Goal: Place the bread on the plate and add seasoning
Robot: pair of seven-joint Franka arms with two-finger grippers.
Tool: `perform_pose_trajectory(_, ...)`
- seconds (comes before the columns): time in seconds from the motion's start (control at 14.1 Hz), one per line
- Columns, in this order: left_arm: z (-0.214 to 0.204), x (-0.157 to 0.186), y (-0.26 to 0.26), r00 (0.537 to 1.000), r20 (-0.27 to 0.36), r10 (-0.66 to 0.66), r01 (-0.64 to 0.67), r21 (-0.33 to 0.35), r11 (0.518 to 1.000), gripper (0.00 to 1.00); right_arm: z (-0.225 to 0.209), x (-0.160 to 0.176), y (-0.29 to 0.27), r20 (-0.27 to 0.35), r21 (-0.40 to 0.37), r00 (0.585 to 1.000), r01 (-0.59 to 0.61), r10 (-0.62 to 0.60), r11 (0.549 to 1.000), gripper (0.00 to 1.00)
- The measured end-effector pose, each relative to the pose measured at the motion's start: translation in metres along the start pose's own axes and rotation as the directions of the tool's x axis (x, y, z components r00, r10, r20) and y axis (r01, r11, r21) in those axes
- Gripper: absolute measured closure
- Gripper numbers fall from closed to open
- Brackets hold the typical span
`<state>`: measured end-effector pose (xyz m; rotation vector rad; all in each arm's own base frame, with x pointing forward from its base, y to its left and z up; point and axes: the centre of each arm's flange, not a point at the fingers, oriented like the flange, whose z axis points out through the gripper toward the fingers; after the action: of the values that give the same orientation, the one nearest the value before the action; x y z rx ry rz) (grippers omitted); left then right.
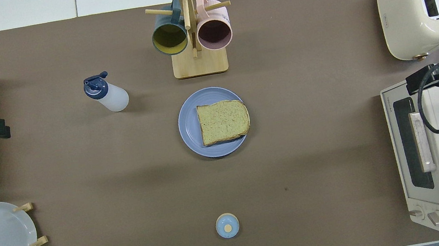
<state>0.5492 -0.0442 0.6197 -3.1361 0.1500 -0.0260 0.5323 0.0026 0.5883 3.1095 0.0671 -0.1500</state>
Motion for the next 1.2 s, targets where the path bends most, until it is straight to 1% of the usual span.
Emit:
perform_pose_trajectory(0.21, 0.0039, 0.0022, -0.0007, 1.0, 0.007, -0.001, 0.001, 0.0, 1.0, 0.0, 0.0, 0.0, 0.0, 0.0, 0.0, 1.0, 0.0, 0.0, 1.0, 0.0)
perform_pose_trajectory(1.2, -0.0004, 0.0031, 0.0038, 1.0, -0.006, 0.004, -0.004, -0.016, 1.0, 0.0, 0.0, 0.0, 0.0, 0.0, 0.0, 1.0, 0.0, 0.0, 1.0, 0.0)
